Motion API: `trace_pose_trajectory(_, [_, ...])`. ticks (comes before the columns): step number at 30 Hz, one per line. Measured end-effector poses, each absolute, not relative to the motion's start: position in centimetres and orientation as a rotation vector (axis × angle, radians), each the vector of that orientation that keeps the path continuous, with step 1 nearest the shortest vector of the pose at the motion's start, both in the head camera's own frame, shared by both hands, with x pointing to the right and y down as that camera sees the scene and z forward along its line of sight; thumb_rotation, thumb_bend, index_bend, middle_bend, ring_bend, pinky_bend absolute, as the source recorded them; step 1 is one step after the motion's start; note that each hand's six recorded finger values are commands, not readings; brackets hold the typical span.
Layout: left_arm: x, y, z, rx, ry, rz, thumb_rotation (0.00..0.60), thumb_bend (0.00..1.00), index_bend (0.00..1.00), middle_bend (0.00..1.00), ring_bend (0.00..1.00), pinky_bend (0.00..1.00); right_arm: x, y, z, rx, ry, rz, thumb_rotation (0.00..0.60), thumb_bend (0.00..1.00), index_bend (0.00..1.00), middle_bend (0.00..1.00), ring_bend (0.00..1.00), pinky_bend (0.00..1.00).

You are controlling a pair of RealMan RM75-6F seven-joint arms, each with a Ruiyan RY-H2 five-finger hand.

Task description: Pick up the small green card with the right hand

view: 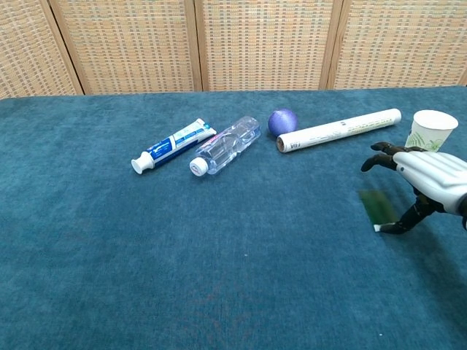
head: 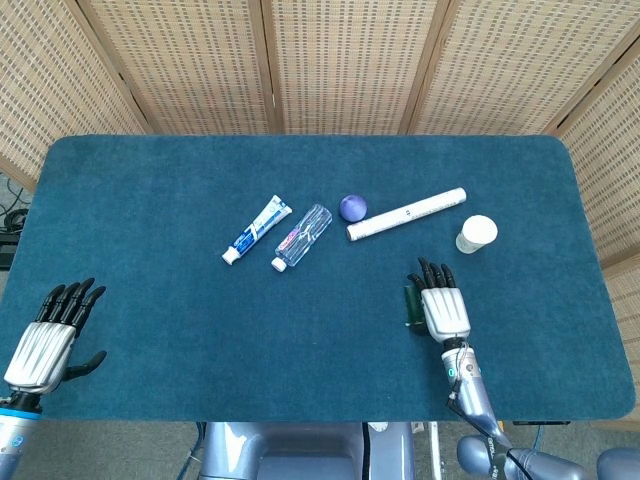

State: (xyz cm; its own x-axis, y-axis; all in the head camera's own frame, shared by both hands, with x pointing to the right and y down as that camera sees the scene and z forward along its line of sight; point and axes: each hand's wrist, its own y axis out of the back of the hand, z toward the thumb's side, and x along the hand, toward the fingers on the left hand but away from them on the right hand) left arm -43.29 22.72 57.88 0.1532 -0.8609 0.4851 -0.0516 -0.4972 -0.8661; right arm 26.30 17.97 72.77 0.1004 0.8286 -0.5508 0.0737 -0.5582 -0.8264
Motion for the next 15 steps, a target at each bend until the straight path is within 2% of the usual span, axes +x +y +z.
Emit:
trace_pose_trajectory(4, [-43.26,22.74,57.89,-1.718,0.881,-1.42,0.6,0.25,0.0,0.0,0.0,0.0,26.53,18.3,72.85,-1.746,-0.88,1.525,0.6,0.16,0.48,0.0,0.0,0.0])
trace_pose_trajectory(8, [-43.22,22.76,57.84,-1.722,0.882,-1.417,0.6,0.25,0.0,0.0,0.0,0.0,26.55,18.52,72.81,-1.745,-0.874,1.521,0.6,0.16,0.56,0.0,0.0,0.0])
trace_pose_trajectory(15, [-43.21,22.74,57.81,-1.726,0.883,-1.414,0.6,0.25,0.0,0.0,0.0,0.0,26.46,18.53,72.73,-1.74,-0.868,1.515,0.6,0.16,0.59,0.03,0.0,0.0])
